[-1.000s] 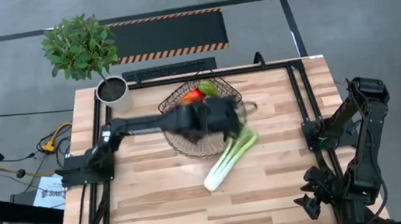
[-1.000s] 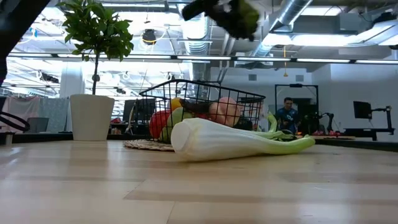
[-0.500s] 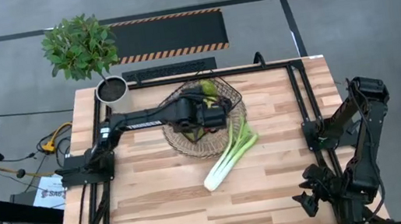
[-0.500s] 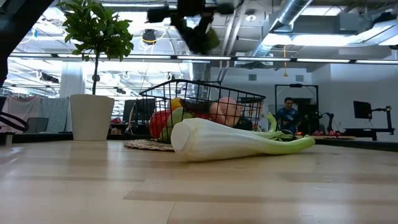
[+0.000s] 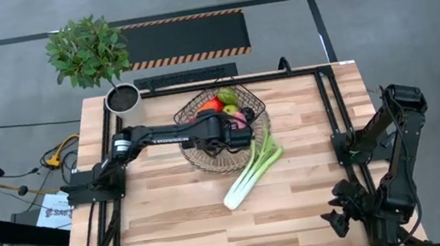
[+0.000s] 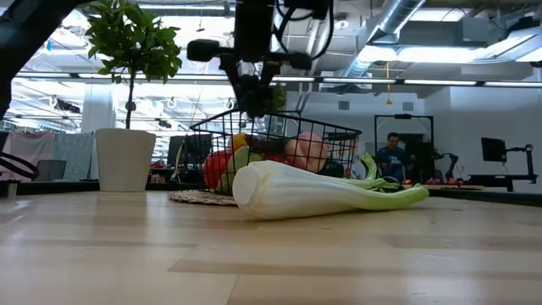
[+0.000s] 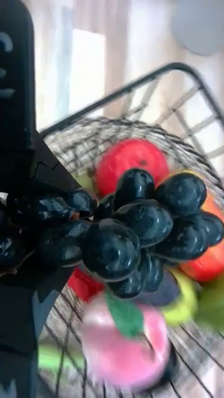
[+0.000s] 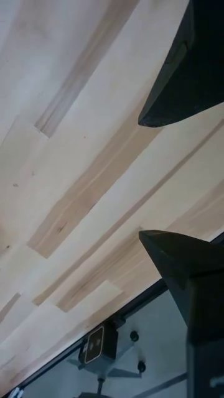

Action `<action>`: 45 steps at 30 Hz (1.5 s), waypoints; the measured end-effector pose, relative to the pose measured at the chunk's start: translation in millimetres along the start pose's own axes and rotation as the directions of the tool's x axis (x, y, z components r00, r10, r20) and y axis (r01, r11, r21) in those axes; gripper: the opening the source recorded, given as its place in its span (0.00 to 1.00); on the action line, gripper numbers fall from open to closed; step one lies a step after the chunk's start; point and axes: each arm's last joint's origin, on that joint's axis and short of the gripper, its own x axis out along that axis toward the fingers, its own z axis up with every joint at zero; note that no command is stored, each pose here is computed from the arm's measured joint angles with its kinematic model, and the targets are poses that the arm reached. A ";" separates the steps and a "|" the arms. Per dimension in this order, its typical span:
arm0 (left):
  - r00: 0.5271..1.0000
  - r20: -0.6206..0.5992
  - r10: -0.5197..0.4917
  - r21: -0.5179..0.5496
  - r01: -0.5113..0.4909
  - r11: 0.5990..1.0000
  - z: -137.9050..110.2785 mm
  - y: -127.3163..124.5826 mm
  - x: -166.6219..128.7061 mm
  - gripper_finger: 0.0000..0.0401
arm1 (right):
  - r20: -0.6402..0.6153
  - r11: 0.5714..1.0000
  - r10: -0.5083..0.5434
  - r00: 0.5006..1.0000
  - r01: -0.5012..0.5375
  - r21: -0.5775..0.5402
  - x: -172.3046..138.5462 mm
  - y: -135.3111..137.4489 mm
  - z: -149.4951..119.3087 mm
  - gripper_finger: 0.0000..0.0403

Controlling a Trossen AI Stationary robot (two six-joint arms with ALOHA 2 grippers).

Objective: Build produce basket
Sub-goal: Put the black grapes into the wire basket

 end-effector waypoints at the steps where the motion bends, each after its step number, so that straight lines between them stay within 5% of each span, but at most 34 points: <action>1: 1.000 -0.015 0.012 -0.009 -0.012 1.000 -1.5 0.4 2.7 0.25 | 0.000 1.000 0.000 1.000 0.000 0.000 0.0 0.0 0.0 0.76; 12: 0.997 -0.051 0.055 -0.021 -0.057 0.998 11.3 1.2 18.1 0.30 | 0.010 1.000 -0.017 1.000 0.017 0.005 0.0 -1.9 1.1 0.76; 18: 0.982 -0.167 0.085 0.022 -0.083 0.996 17.9 -0.1 30.1 0.40 | 0.011 1.000 -0.015 1.000 0.015 0.005 0.0 -1.7 1.1 0.76; 33: 0.968 -0.225 0.116 0.115 -0.092 0.989 30.8 2.9 42.8 0.66 | 0.013 1.000 -0.011 1.000 0.011 0.007 -0.6 -2.0 0.5 0.76; 45: 0.971 -0.216 0.098 0.150 -0.066 0.987 42.3 7.9 38.4 0.70 | 0.017 1.000 -0.015 1.000 0.015 -0.002 -0.6 -2.5 0.9 0.76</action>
